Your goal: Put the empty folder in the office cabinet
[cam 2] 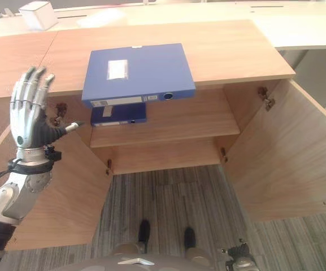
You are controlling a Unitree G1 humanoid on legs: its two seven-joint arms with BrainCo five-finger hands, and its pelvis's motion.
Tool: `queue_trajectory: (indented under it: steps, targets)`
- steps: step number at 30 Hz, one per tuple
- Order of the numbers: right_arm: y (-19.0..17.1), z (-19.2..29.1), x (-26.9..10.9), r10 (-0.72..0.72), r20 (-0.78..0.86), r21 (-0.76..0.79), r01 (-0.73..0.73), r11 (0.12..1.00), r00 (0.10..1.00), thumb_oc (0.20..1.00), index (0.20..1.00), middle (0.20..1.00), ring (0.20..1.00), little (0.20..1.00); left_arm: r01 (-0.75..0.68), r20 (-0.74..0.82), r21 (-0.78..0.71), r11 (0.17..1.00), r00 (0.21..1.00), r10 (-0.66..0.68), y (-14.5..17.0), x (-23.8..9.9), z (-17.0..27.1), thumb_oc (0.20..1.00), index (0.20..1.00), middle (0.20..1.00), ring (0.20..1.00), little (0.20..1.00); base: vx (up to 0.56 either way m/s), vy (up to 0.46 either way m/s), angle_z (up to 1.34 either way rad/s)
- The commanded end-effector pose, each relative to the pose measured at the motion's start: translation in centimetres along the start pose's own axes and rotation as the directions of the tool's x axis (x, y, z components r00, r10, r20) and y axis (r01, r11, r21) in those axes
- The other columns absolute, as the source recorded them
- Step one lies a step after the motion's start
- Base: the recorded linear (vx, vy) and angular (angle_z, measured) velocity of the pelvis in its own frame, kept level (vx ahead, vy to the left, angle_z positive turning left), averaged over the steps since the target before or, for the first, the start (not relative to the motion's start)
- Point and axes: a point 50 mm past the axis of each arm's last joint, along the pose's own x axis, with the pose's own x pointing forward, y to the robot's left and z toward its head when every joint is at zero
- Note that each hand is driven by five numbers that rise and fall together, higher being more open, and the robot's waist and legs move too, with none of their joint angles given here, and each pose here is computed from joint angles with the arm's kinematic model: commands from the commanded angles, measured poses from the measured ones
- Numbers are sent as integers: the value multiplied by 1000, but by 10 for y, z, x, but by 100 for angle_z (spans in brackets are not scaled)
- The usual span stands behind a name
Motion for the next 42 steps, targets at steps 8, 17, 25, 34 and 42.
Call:
queue_trajectory:
  steps: [8, 17, 25, 34, 42]
  targets:
    - [-6, 9, 1, -9, 39, -58, 11, 998, 999, 1000, 1000, 1000, 1000, 1000, 28, 210, 66, 997, 977, -41, -6, 43, 21, 1000, 1000, 1000, 1000, 1000, -1, 1, 0]
    - [-6, 8, 1, -13, 38, -64, 15, 998, 999, 1000, 1000, 1000, 1000, 1000, 84, 296, 94, 992, 949, -108, -18, 52, 36, 1000, 1000, 1000, 1000, 1000, -10, 3, -1]
    - [-6, 9, 1, -10, 43, -94, 14, 995, 999, 1000, 1000, 1000, 1000, 1000, 110, 264, 128, 986, 954, -140, -33, 60, 31, 1000, 1000, 1000, 1000, 1000, 11, 5, -3]
    - [-4, 13, 1, -17, 57, -108, 23, 994, 998, 1000, 1000, 1000, 1000, 1000, 83, 227, 134, 987, 967, -113, -46, 81, 35, 1000, 1000, 1000, 1000, 1000, 0, 0, 0]
    - [-7, 11, 1, -31, 48, -105, 36, 994, 998, 1000, 1000, 1000, 1000, 1000, 70, 233, 150, 986, 967, -104, -46, 90, 37, 1000, 1000, 1000, 1000, 1000, -8, 3, -4]
